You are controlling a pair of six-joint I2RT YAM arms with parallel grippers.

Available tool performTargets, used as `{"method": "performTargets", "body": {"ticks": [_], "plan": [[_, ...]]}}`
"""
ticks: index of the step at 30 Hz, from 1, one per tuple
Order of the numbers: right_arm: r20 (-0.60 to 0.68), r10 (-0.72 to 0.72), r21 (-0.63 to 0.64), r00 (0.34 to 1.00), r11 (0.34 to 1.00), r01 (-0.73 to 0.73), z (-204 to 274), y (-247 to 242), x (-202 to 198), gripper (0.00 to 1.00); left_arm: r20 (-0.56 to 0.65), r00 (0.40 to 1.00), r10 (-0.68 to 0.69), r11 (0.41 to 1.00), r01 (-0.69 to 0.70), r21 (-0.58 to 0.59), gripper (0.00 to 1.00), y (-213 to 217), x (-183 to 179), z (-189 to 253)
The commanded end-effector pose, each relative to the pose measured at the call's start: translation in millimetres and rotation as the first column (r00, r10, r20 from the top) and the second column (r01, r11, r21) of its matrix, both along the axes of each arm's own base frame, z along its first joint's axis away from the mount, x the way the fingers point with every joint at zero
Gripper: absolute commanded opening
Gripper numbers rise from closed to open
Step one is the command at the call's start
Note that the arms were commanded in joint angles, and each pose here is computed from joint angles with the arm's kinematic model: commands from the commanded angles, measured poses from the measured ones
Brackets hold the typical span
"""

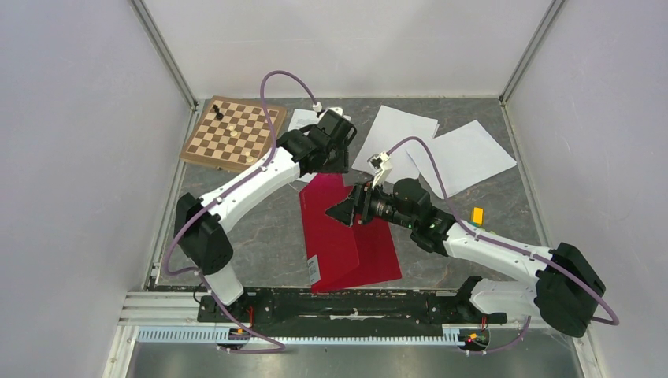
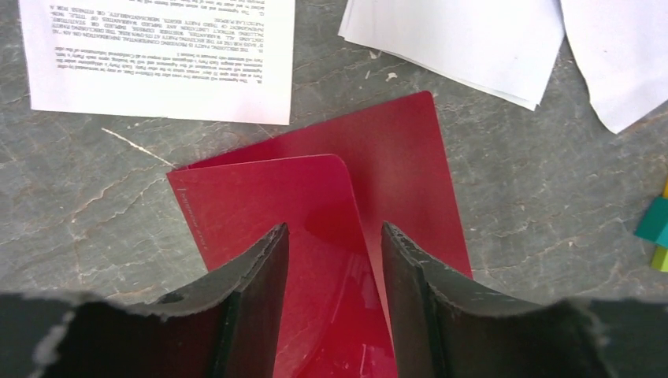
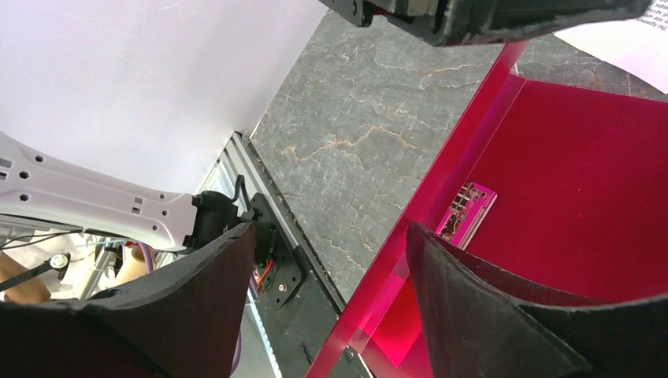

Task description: Put the files into the folder

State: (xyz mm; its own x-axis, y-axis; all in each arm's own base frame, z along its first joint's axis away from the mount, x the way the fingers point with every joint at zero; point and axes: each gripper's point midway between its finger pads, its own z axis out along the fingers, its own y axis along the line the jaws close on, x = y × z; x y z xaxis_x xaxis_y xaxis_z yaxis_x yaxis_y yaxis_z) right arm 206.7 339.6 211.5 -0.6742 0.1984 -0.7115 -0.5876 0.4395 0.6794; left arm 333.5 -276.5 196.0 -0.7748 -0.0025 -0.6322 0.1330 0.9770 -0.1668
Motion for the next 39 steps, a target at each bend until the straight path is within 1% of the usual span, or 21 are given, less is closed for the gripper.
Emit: {"method": "performTargets", "body": {"ticks": [1, 2, 6, 8, 10, 12, 14, 16, 18, 22, 25, 28, 31, 34, 36, 38, 39], "plan": [[0.068, -0.005, 0.038, 0.998, 0.999, 0.002, 26.6, 6.7, 5.8, 0.73, 0.069, 0.997, 0.019, 0.998, -0.023, 0.052, 0.5, 7.7, 12.4, 13.4], [0.07, -0.002, 0.036, 0.998, 0.999, 0.0, 26.6, 7.2, 5.2, 0.73, 0.068, 0.997, 0.022, 0.998, -0.025, 0.056, 0.46, 8.3, 12.6, 12.3], [0.074, -0.005, 0.031, 0.997, 1.0, 0.003, 26.2, 5.8, 5.2, 0.73, 0.074, 0.997, 0.024, 0.997, -0.029, 0.067, 0.25, 10.1, 13.7, 12.9], [0.079, -0.011, 0.024, 0.997, 1.0, 0.009, 26.2, 4.0, 5.5, 0.74, 0.072, 0.997, 0.013, 0.998, -0.018, 0.06, 0.17, 8.4, 12.9, 16.1], [0.09, -0.02, 0.017, 0.996, 1.0, 0.019, 29.2, 1.1, 6.1, 0.76, 0.072, 0.997, 0.005, 0.999, -0.009, 0.047, 0.09, 6.6, 11.5, 21.6], [0.108, -0.04, 0.0, 0.993, 0.999, 0.04, 34.4, -4.7, 7.6, 0.81, 0.071, 0.997, 0.002, 1.0, -0.004, 0.027, 0.03, 5.0, 9.3, 27.7], [0.134, -0.078, -0.029, 0.988, 0.996, 0.083, 40.6, -15.5, 11.1, 0.86, 0.066, 0.998, 0.001, 1.0, 0.0, -0.012, 0.02, 2.2, 5.8, 34.6], [0.157, -0.141, -0.072, 0.978, 0.986, 0.153, 45.1, -32.9, 16.8, 0.91, 0.056, 0.998, 0.003, 0.997, 0.002, -0.08, 0.02, -4.0, 0.5, 45.8], [0.166, -0.208, -0.114, 0.964, 0.967, 0.228, 46.9, -52.7, 25.1, 0.92, 0.05, 0.999, 0.009, 0.989, -0.002, -0.145, 0.02, -10.2, -3.1, 57.2], [0.154, -0.347, -0.195, 0.925, 0.907, 0.372, 29.2, -97.5, 38.8, 0.92, 0.046, 0.998, 0.031, 0.961, -0.017, -0.277, 0.02, -19.9, -8.8, 80.0], [0.15, -0.411, -0.251, 0.899, 0.864, 0.437, 11.0, -119.6, 42.8, 0.92, 0.041, 0.995, 0.09, 0.932, -0.07, -0.356, 0.02, -17.0, -9.6, 93.5], [0.136, -0.407, -0.302, 0.903, 0.851, 0.429, -8.4, -123.0, 41.5, 0.92, 0.028, 0.989, 0.149, 0.895, -0.122, -0.43, 0.02, -11.1, -4.6, 97.1], [0.102, -0.365, -0.35, 0.925, 0.858, 0.377, -30.3, -116.4, 37.7, 0.91, 0.009, 0.98, 0.2, 0.878, -0.175, -0.445, 0.02, 1.5, 1.2, 89.1], [0.074, -0.35, -0.4, 0.934, 0.847, 0.349, -60.2, -113.2, 35.8, 0.91, -0.042, 0.977, 0.208, 0.868, -0.204, -0.452, 0.02, 11.0, 1.3, 69.0], [0.068, -0.343, -0.454, 0.937, 0.825, 0.335, -80.1, -110.5, 33.9, 0.91, -0.08, 0.972, 0.223, 0.854, -0.234, -0.464, 0.02, 20.6, 0.1, 48.6], [0.076, -0.334, -0.502, 0.939, 0.801, 0.326, -94.1, -104.6, 33.0, 0.91, -0.118, 0.974, 0.194, 0.833, -0.227, -0.504, 0.02, 25.6, -3.4, 33.3], [0.076, -0.328, -0.521, 0.941, 0.792, 0.318, -100.9, -101.1, 32.7, 0.92, -0.13, 0.973, 0.19, 0.833, -0.23, -0.504, 0.02, 31.3, -4.3, 26.0]]}}
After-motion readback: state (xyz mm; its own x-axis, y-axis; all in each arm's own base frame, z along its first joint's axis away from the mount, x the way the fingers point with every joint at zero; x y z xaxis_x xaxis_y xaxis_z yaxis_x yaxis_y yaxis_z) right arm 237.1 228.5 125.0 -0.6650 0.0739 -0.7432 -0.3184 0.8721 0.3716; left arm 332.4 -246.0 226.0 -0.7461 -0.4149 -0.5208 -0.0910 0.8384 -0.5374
